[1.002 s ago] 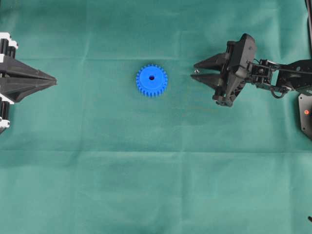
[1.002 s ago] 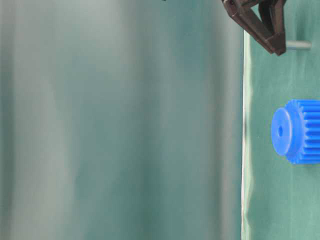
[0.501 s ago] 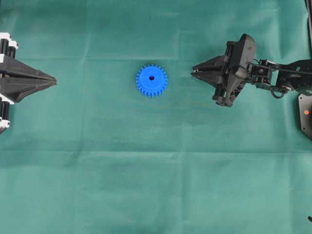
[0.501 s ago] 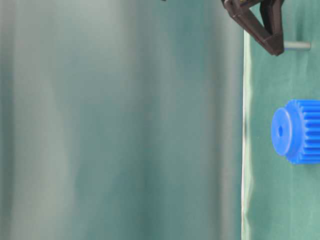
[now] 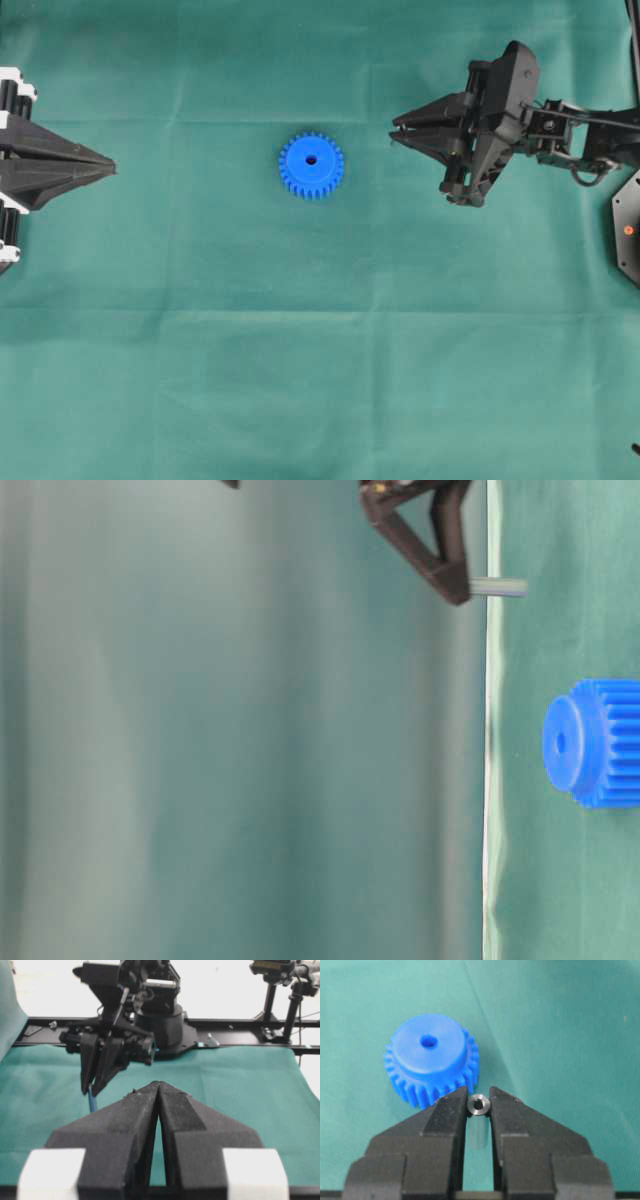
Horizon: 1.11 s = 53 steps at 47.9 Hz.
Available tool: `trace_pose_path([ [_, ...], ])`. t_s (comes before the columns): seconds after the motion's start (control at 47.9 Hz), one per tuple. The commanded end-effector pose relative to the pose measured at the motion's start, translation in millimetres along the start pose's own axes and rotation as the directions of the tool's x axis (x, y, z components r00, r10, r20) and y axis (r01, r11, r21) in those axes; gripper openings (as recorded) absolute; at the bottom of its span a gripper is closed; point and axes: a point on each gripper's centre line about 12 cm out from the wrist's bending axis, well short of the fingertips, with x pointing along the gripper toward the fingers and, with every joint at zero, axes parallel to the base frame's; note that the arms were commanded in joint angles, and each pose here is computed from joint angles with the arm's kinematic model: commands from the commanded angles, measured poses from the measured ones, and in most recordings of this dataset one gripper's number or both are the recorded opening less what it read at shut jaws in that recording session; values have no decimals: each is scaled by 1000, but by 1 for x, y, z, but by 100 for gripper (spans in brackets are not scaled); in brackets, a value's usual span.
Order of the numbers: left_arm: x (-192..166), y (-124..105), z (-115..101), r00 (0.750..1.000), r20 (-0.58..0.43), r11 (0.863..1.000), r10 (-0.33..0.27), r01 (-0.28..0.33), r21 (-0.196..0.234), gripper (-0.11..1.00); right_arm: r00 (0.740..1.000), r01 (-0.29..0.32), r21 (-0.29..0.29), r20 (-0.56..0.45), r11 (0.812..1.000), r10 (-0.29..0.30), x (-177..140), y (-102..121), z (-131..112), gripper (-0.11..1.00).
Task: Insert the shaft placed at a random location into the center hole of the medium gear at another random location.
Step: 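Close the right gripper on the silver shaft and lift it, then carry the shaft left over the blue gear's center hole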
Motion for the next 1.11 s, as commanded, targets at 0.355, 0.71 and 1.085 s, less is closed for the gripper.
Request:
trace_pose_path([
  [0.355, 3, 0, 6, 1000, 15, 1000, -1, 1, 1, 0, 999, -11, -21, 48, 1000, 12, -6, 3, 23, 13],
  [0.71, 3, 0, 6, 1000, 15, 1000, -1, 1, 1, 0, 997, -44, -29, 57, 999, 45, 8, 15, 32, 13],
  [1.085, 3, 0, 6, 1000, 15, 1000, 1, -1, 0, 0, 995, -78, -46, 52, 996, 81, 51, 32, 52, 13],
])
